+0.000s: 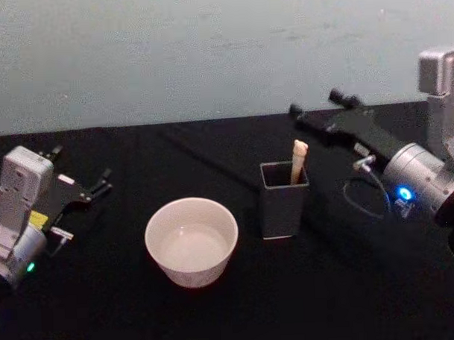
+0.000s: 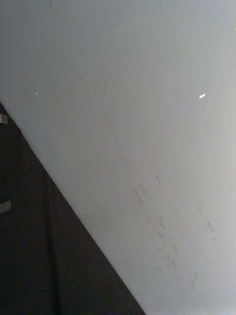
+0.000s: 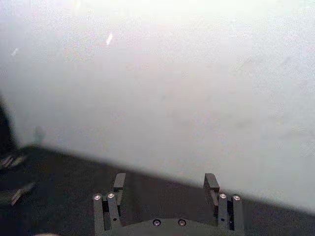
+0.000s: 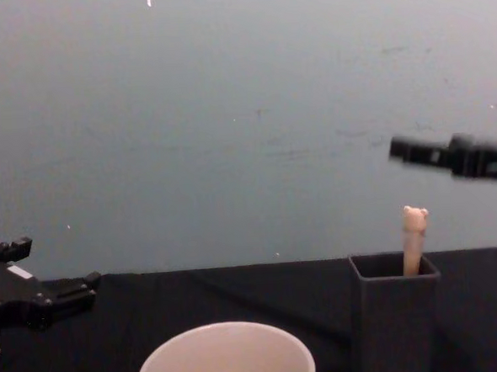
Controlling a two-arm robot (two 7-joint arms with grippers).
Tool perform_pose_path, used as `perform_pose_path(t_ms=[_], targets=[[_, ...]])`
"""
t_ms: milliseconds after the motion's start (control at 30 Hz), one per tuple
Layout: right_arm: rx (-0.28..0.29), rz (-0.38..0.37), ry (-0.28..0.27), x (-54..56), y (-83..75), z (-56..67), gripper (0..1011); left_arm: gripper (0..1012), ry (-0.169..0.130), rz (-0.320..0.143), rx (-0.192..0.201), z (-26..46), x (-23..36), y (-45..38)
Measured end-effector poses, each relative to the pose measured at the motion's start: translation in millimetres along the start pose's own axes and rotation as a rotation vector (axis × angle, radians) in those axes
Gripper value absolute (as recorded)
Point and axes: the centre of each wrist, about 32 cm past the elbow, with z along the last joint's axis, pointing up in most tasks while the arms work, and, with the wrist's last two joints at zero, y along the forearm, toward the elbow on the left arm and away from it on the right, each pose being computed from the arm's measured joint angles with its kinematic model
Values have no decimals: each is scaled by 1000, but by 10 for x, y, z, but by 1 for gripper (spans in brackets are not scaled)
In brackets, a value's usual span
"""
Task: Pick up the stirring spoon with one hand, stir inside the cup, then place it back in its original position.
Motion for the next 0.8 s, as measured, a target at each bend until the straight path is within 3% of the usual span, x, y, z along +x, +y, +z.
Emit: perform_pose_path(t_ms=[33,133,233,467,633,800], targets=[[50,-40,-10,-18,9,3,1000,1001,0,0,0,0,0,0],[128,-120,-54,-37,21,-24,1000,1001,0,0,0,0,0,0],[149,-186,-107,-30,21,-109,1000,1001,0,0,0,0,0,0],[66,-248,-215,18,-108,-418,1000,1001,0,0,0,0,0,0],[-15,-245,-254,23,-232,-611,1000,1001,0,0,0,0,0,0],[-72,-232,-264,13,-293,-720,1000,1001,0,0,0,0,0,0]])
